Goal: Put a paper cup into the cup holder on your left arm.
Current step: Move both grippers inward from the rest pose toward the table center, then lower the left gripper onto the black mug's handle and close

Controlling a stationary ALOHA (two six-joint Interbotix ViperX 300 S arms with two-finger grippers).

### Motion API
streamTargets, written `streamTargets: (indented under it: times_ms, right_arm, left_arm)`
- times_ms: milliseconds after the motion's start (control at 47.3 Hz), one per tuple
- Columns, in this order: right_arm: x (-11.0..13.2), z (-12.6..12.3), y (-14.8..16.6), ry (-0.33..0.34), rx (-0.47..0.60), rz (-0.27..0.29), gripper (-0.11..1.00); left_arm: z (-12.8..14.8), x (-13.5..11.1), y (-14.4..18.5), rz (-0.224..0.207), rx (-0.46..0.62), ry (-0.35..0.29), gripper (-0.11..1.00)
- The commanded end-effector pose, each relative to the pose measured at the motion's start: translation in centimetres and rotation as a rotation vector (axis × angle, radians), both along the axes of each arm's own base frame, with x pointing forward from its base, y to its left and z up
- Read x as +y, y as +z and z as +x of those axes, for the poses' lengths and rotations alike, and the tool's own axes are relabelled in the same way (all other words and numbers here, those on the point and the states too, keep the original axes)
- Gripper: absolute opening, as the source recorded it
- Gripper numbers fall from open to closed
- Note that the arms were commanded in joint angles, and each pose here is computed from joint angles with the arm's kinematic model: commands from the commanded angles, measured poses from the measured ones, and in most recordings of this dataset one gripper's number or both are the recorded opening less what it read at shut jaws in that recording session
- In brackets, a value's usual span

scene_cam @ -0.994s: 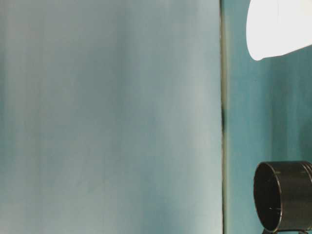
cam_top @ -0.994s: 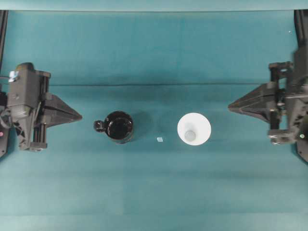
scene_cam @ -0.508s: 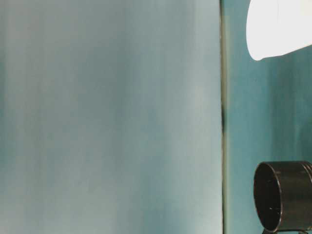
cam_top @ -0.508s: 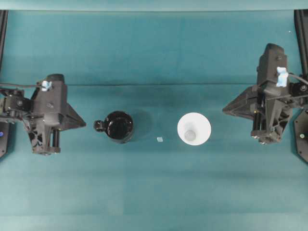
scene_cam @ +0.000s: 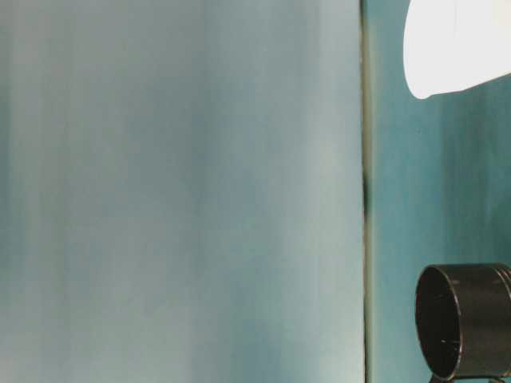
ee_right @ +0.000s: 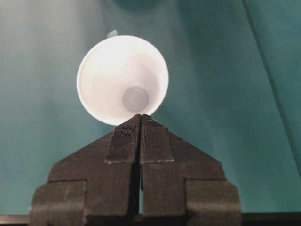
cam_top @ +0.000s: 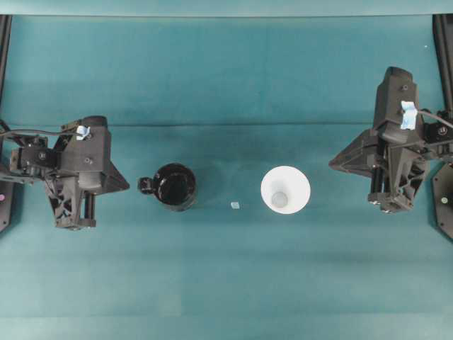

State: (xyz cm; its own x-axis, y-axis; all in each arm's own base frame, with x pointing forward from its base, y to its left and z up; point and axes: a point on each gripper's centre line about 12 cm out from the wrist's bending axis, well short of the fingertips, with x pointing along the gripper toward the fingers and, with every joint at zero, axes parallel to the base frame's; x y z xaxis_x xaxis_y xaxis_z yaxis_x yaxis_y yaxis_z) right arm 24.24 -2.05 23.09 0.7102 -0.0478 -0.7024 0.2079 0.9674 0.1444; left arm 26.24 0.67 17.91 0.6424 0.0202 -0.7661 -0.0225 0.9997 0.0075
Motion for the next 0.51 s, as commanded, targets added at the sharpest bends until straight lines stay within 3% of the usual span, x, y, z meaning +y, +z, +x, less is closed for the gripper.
streamTargets:
  times_ms: [0,127,360,423,486]
  right_arm:
    - [-0.1,0.4,1.0,-0.008,-0.029,0.002,-0.02]
    - [-0.1,0.3,0.9,-0.008,-0.017,0.005,-0.02]
    - [0.0,0.2,0.8,-0.007,-0.004,0.007,-0.02]
    - [0.0,0.2,0.8,-0.007,-0.004,0.007,-0.02]
    - [0.0,0.2,0.7,-0.007,-0.002,0.007,-0.02]
  left_arm:
    - [0.2,0.1,0.0,0.003,-0.009,0.0,0.04]
    - [0.4,0.3,-0.1,-0.005,-0.011,0.02,0.25]
    - [0.8,1.4,-1.0,-0.023,0.013,0.078,0.9]
    - [0.9,1.5,-1.5,-0.032,0.024,0.093,0.96]
    - [1.1,1.5,-1.9,-0.037,0.03,0.099,0.94]
